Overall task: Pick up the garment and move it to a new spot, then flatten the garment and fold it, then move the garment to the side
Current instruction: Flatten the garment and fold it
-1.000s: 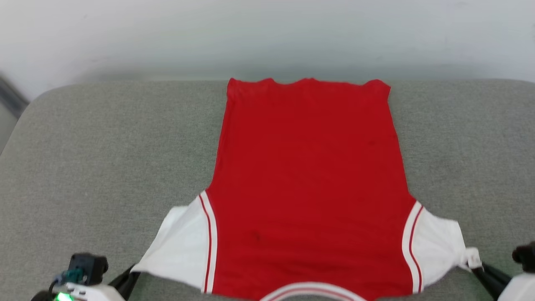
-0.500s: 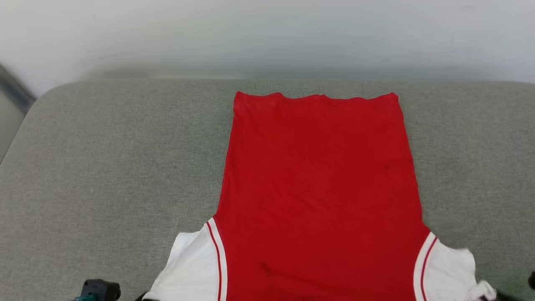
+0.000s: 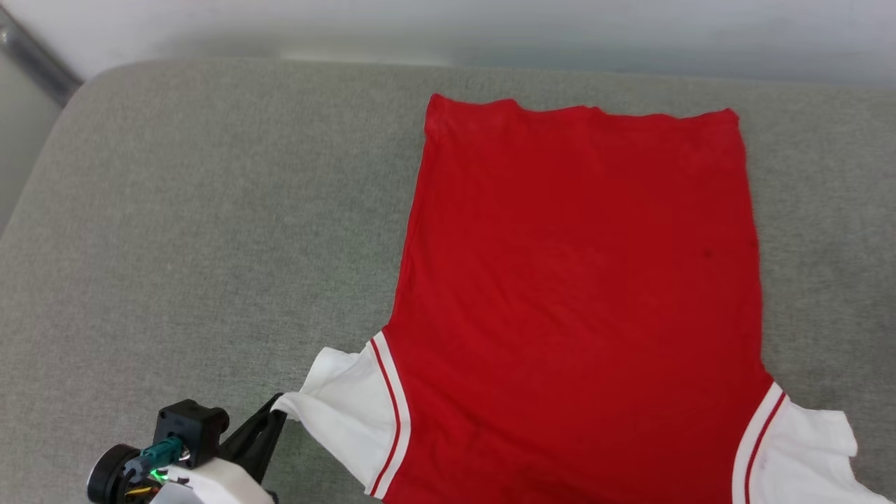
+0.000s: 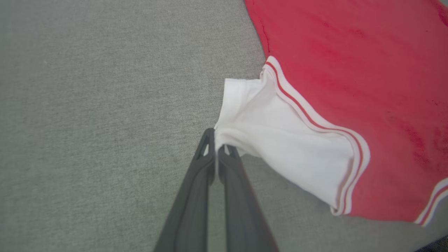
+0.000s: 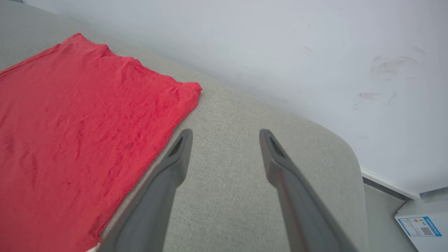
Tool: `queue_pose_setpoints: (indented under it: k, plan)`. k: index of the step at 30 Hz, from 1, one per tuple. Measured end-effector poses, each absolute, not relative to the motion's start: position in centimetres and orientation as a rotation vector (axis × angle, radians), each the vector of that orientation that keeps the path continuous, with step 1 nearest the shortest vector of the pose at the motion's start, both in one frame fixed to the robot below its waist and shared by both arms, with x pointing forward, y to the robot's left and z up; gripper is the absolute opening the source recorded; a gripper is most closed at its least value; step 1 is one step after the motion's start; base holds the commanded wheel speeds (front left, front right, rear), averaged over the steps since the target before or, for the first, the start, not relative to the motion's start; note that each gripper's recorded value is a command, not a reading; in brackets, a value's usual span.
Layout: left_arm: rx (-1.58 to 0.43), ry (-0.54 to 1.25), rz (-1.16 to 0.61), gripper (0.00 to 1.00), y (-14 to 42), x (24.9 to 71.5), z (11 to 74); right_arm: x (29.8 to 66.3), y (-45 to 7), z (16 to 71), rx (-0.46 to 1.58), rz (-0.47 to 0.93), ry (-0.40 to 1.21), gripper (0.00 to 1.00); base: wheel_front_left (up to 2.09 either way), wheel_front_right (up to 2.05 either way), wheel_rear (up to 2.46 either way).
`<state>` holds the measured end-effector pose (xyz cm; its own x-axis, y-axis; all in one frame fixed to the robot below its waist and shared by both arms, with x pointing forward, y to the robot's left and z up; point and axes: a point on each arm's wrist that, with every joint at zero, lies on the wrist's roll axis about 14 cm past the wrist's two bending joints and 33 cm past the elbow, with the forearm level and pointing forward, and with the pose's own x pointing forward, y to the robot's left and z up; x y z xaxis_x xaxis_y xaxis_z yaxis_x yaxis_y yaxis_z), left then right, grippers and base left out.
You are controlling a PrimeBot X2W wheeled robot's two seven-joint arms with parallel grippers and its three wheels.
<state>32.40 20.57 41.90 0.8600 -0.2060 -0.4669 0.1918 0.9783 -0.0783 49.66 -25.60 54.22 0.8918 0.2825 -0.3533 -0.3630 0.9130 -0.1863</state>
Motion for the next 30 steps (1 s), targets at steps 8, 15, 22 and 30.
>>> queue_pose_setpoints:
  k: [8,15,22,30]
  plan:
    - [-0.058,0.465,-0.218,0.0,19.2,34.7,41.8,56.4,-23.1,50.9,-0.345,0.348,0.678,1.0,0.0,0.0,0.0]
    - [-0.065,0.488,-0.19,0.0,19.2,35.6,40.5,60.2,-20.3,46.3,-0.336,0.348,0.912,1.0,0.0,0.0,0.0]
    - [-0.065,0.506,-0.15,0.0,19.6,36.1,39.4,63.4,-16.7,41.3,-0.306,0.364,1.03,1.0,0.0,0.0,0.0]
    - [-0.05,0.528,-0.101,0.0,20.6,36.3,38.2,63.6,-14.9,34.8,-0.289,0.384,1.146,1.0,0.0,0.0,0.0]
